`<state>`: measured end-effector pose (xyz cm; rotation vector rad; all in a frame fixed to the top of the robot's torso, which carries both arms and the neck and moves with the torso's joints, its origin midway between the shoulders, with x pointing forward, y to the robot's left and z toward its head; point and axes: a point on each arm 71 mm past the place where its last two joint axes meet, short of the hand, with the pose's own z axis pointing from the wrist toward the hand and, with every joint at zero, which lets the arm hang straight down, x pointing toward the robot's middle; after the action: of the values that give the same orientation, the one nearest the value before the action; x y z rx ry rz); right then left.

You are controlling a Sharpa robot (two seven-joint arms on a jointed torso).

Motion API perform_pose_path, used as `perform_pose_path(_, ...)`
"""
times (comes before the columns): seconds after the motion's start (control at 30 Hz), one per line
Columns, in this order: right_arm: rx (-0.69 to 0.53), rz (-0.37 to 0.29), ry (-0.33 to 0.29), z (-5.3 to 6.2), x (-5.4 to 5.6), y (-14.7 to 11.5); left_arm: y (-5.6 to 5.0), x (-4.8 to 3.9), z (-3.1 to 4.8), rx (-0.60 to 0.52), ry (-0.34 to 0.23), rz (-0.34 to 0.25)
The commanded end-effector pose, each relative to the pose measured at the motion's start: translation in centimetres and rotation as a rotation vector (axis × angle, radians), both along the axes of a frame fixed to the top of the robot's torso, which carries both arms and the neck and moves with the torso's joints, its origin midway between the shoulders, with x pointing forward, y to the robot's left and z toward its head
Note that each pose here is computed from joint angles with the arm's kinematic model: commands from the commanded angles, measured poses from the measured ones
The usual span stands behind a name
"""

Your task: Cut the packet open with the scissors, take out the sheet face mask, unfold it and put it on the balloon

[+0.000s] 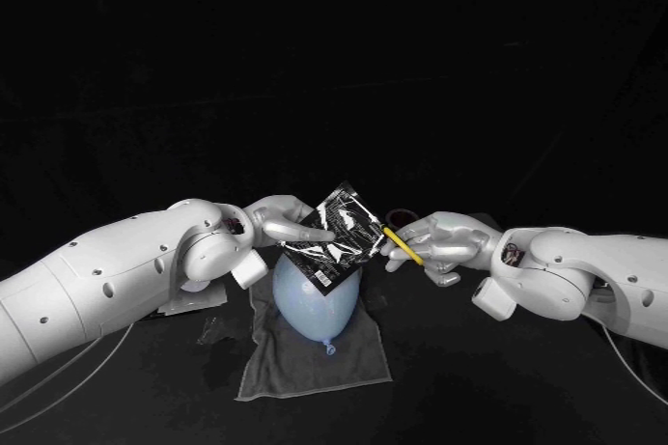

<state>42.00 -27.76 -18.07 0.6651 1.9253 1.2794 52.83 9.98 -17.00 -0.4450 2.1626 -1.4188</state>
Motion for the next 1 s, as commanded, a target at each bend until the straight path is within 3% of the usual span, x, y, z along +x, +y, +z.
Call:
perform_pose_path(0.03, 0.000, 0.038, 0.036, 0.2, 0.0, 0.0, -0.1, -0.09, -0.07, 0.015, -0.014, -0.016)
perform_pose_path(0.53, -0.020, 0.009, 0.037, 0.8, 0.3, -1.5, 0.3, 0.08, -0.21, 0.034, -0.030, -0.001)
perform_pose_path(1.0, -0.010, 0.005, 0.021, 1.0, 0.4, -1.1, 0.1, -0.16, -0.24, 0.053, -0.042, -0.024)
